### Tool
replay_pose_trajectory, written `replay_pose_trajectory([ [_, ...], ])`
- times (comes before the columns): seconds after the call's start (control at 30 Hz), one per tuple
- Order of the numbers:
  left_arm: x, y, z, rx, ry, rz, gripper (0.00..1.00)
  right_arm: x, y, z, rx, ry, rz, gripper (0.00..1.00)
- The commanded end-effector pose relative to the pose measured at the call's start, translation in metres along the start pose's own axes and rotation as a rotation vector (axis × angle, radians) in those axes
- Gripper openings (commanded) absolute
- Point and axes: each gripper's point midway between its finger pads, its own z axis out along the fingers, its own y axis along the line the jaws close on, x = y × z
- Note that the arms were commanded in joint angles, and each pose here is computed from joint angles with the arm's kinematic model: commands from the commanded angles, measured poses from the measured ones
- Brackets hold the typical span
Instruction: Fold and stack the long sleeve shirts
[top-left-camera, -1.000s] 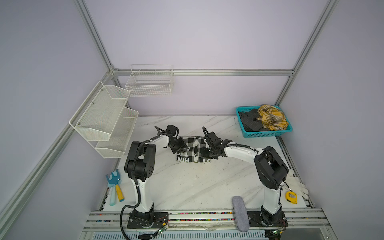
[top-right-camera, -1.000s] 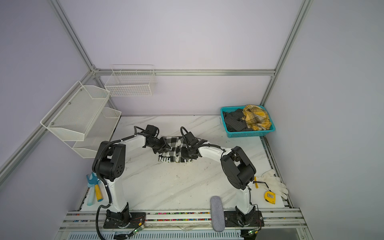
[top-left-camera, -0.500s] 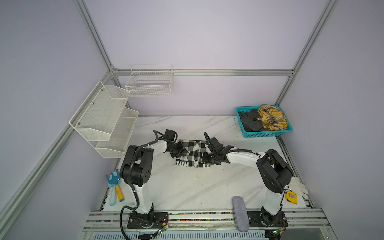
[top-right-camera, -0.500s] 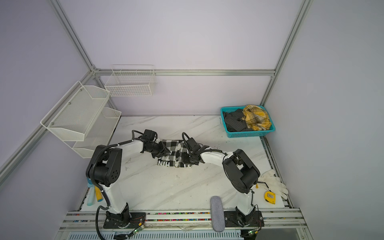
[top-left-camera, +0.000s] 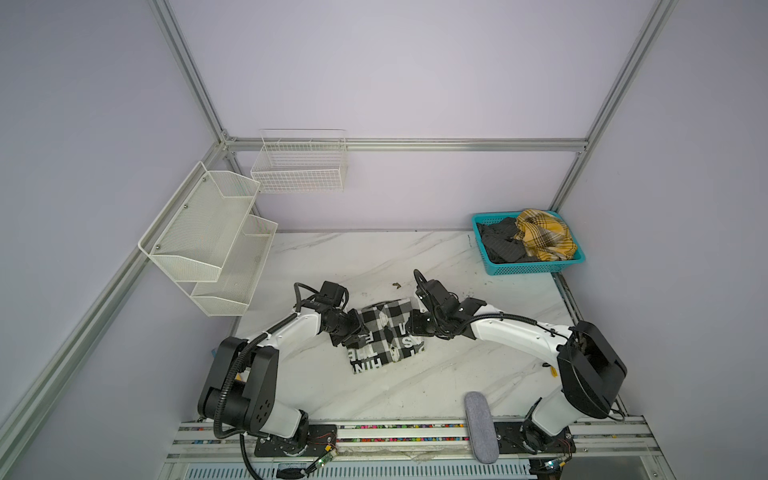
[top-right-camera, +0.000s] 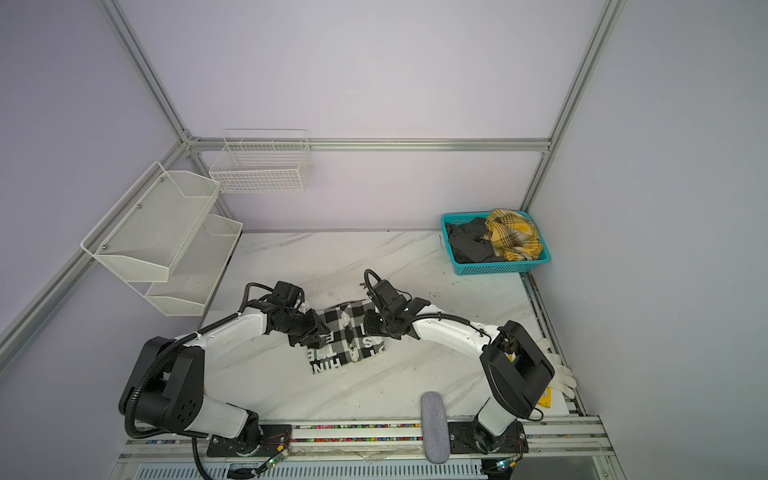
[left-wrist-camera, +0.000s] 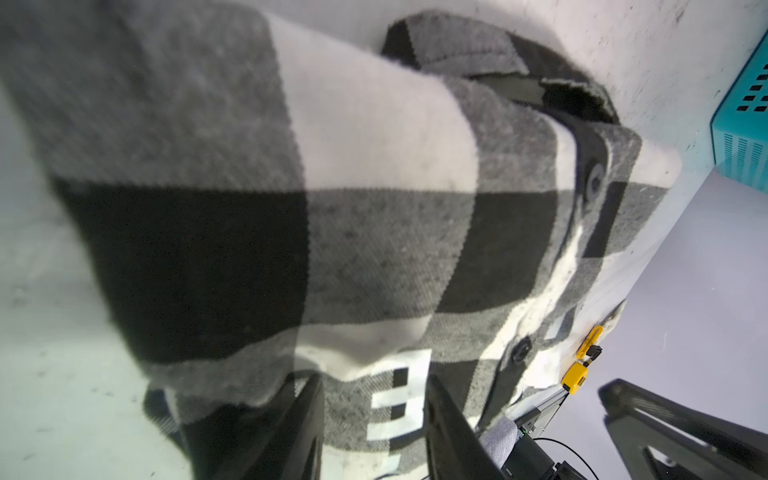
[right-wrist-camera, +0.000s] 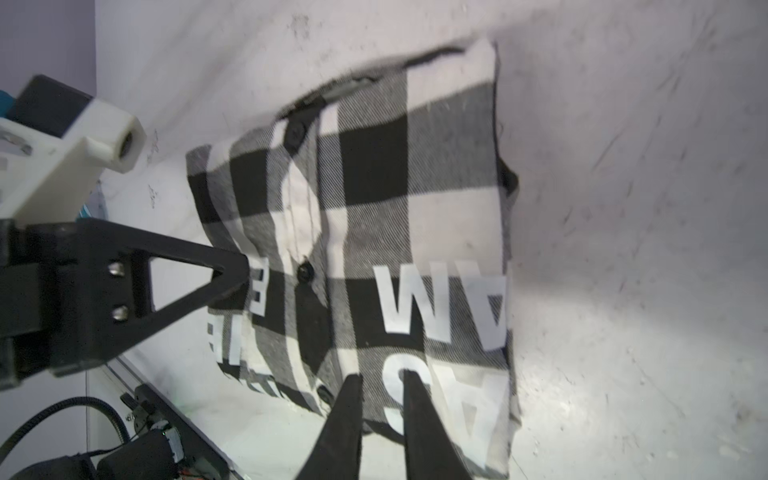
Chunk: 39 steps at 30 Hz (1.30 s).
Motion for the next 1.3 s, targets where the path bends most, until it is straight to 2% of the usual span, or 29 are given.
replay_pose_trajectory([
  [0.0,-0.036,-0.044,-0.020,0.065,-0.092,0.051,0.40,-0.020,-0.002,0.016,0.065,-0.029,-0.022,0.22],
  [0.23,-0.060,-0.048,-0.002,0.066,-0.131,0.037,0.39,-0.047,-0.002,0.064,0.113,-0.024,-0.078,0.21],
  [0.37,-0.067,-0.016,0.013,-0.033,-0.148,-0.003,0.38,-0.051,-0.001,0.084,0.119,-0.002,-0.107,0.21],
  [0.53,-0.057,0.041,0.030,-0.139,-0.110,-0.097,0.37,-0.032,-0.017,0.109,0.143,0.074,-0.108,0.21],
  [0.7,-0.046,0.063,0.037,-0.157,-0.076,-0.124,0.37,0.003,-0.048,0.125,0.200,0.164,-0.072,0.17],
  [0.87,-0.046,0.050,0.047,-0.107,-0.029,-0.097,0.36,0.016,-0.055,0.104,0.203,0.153,-0.008,0.16],
  [1.1,-0.045,0.005,0.057,-0.043,0.019,-0.010,0.34,0.020,-0.060,0.060,0.230,0.082,0.054,0.16],
  [1.2,-0.044,-0.014,0.044,-0.006,-0.007,0.002,0.35,0.015,-0.061,0.048,0.254,0.052,0.057,0.17],
  [1.27,-0.047,-0.025,0.028,0.015,-0.041,0.012,0.40,0.012,-0.062,0.046,0.270,0.043,0.058,0.17],
])
